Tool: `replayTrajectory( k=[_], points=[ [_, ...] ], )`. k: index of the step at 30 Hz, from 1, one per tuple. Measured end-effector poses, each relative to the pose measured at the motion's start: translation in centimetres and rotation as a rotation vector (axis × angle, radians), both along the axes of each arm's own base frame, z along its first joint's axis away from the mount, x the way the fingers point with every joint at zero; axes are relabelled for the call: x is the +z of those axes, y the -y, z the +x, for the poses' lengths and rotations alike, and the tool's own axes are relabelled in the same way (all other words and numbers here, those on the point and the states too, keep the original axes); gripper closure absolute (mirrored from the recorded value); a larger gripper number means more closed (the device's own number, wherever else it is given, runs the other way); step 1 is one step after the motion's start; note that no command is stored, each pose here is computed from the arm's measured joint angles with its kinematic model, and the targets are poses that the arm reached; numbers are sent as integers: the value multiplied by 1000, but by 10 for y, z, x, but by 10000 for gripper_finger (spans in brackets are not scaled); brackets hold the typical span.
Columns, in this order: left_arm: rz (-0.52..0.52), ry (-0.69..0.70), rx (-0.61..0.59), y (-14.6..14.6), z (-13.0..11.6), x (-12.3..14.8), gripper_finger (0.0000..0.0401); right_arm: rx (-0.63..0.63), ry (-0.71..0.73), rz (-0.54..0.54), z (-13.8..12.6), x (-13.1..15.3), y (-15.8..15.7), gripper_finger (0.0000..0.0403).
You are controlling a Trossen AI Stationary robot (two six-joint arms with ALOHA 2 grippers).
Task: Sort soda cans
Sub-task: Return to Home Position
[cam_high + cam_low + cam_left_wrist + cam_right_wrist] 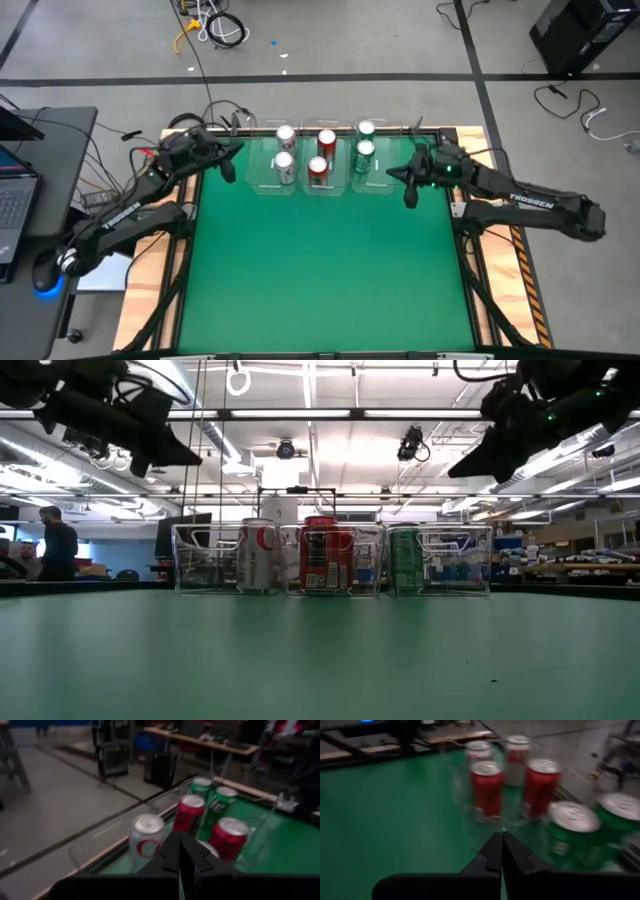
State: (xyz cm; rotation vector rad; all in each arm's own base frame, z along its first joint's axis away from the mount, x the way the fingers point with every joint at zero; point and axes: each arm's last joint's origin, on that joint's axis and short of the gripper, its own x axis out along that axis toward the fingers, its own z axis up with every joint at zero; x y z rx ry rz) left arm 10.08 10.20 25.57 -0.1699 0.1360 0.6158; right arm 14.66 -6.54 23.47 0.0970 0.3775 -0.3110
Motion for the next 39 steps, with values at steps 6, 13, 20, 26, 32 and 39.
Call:
replayTrajectory(
  k=[6, 13, 20, 26, 32, 39],
  points=[
    [41, 17, -67, 12, 5, 5, 401, 31, 19, -54, 9, -15, -23, 403],
    [69, 11, -82, 21, 12, 6, 401, 110, 6, -59, 11, -22, -45, 403],
    [92, 32, -132, 28, 17, 8, 401, 175, 22, -87, -1, -17, -55, 403],
    [107, 23, -152, 32, 19, 8, 401, 246, 104, -86, -17, -22, -60, 403],
    [108, 25, -172, 34, 21, 8, 400, 225, 212, -59, -34, -45, -61, 403],
    [111, 30, -197, 37, 22, 9, 400, 292, 361, -88, -49, -56, -65, 403]
  ],
)
